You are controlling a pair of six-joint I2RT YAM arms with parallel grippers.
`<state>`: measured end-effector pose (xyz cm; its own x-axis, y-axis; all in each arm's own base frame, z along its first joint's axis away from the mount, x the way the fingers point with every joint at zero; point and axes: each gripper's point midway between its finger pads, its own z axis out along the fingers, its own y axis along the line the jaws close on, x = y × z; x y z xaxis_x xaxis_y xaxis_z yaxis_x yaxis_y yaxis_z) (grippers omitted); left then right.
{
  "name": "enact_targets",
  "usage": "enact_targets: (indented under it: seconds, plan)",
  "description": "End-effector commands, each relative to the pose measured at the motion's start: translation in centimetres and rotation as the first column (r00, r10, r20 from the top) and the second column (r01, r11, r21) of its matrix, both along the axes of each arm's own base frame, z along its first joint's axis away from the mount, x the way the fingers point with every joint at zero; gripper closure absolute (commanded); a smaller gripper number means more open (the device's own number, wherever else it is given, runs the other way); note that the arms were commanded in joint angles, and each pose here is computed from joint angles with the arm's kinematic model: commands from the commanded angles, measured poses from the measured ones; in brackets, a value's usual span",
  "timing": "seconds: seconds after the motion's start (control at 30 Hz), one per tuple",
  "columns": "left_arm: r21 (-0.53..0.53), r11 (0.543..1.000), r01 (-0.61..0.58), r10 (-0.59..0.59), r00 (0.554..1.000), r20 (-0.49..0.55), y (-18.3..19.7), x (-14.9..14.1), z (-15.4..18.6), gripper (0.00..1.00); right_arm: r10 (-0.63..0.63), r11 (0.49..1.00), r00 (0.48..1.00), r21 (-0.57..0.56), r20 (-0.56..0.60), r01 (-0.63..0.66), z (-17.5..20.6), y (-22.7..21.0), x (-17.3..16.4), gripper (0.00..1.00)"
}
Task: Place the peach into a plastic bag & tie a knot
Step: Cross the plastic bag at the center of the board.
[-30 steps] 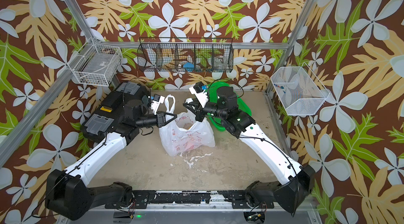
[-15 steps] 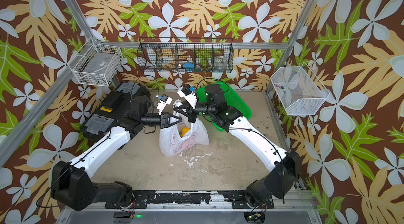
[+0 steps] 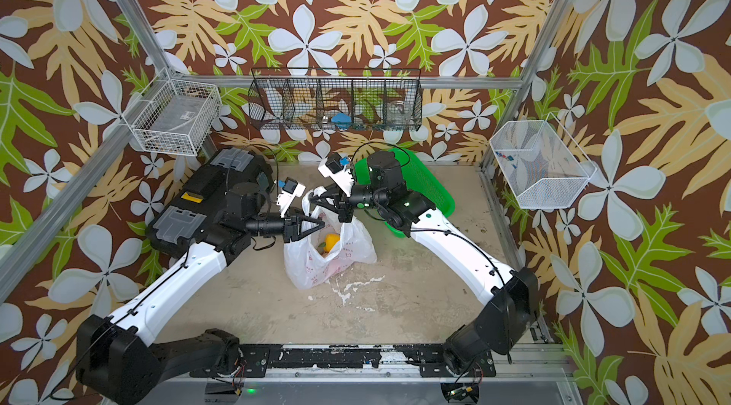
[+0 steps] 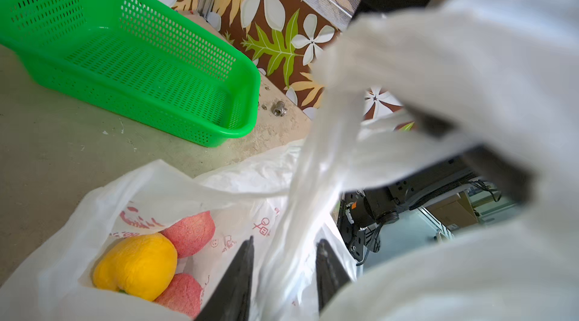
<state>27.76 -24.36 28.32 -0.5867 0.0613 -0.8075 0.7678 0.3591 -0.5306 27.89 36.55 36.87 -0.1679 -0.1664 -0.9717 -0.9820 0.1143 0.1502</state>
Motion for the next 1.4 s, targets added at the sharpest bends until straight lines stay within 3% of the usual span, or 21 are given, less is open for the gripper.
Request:
enact_targets:
  seconds: [0.0, 0.13, 0.3, 0.43, 0.7, 0.9, 1.03, 1.17, 1.23, 1.37]
  plan:
    - [-0.008, 1.000, -0.010, 0.010, 0.998, 0.062, 0.1, 0.4, 0.7, 0.64, 0.029, 0.999, 1.000, 0.030, 0.010, -0.030, 0.7, 0.4, -0.8, 1.00]
    - [-0.029, 0.999, 0.022, -0.020, 0.996, 0.083, -0.1, -0.3, 1.1, 0.58, 0.045, 0.997, 0.999, 0.063, -0.019, -0.044, 0.7, 0.9, -1.2, 1.00]
    - [-0.049, 0.997, 0.063, -0.058, 0.993, 0.101, -0.2, -1.3, 1.5, 0.26, 0.049, 0.997, 0.998, 0.067, -0.035, -0.047, 0.4, 1.3, -1.1, 1.00]
    - [-0.066, 0.996, 0.063, -0.056, 0.993, 0.107, -0.2, -1.3, 1.8, 0.18, 0.057, 0.995, 0.997, 0.086, -0.055, -0.052, 0.5, 1.8, -1.4, 1.00]
    - [-0.069, 0.996, 0.052, -0.043, 0.991, 0.123, -0.5, -0.3, 2.0, 0.18, -0.005, 0.991, 0.992, 0.129, -0.126, 0.021, 0.5, 3.4, -1.1, 1.00]
    - [-0.089, 0.991, 0.096, -0.082, 0.984, 0.157, -1.0, -1.1, 2.1, 0.20, -0.039, 0.986, 0.978, 0.152, -0.206, 0.072, 0.2, 4.3, -0.8, 1.00]
    - [-0.042, 0.999, 0.012, -0.005, 0.984, 0.175, -0.2, -0.6, 1.2, 0.20, -0.084, 0.985, 0.977, 0.129, -0.197, 0.111, 0.1, 3.8, -0.2, 1.00]
    - [-0.037, 0.998, -0.049, 0.053, 0.992, 0.112, 0.7, -0.2, -0.4, 0.21, -0.110, 0.986, 0.975, 0.104, -0.193, 0.132, 0.0, 3.0, 0.6, 1.00]
    - [-0.027, 0.998, -0.053, 0.055, 0.994, 0.098, 0.9, -0.3, -0.8, 0.23, -0.123, 0.988, 0.976, 0.066, -0.178, 0.137, -0.2, 2.8, 0.8, 1.00]
    - [-0.023, 0.999, -0.050, 0.052, 0.991, 0.122, 1.1, -0.3, -0.8, 0.36, -0.159, 0.987, 0.974, -0.018, -0.163, 0.158, -1.3, 2.2, 1.0, 1.00]
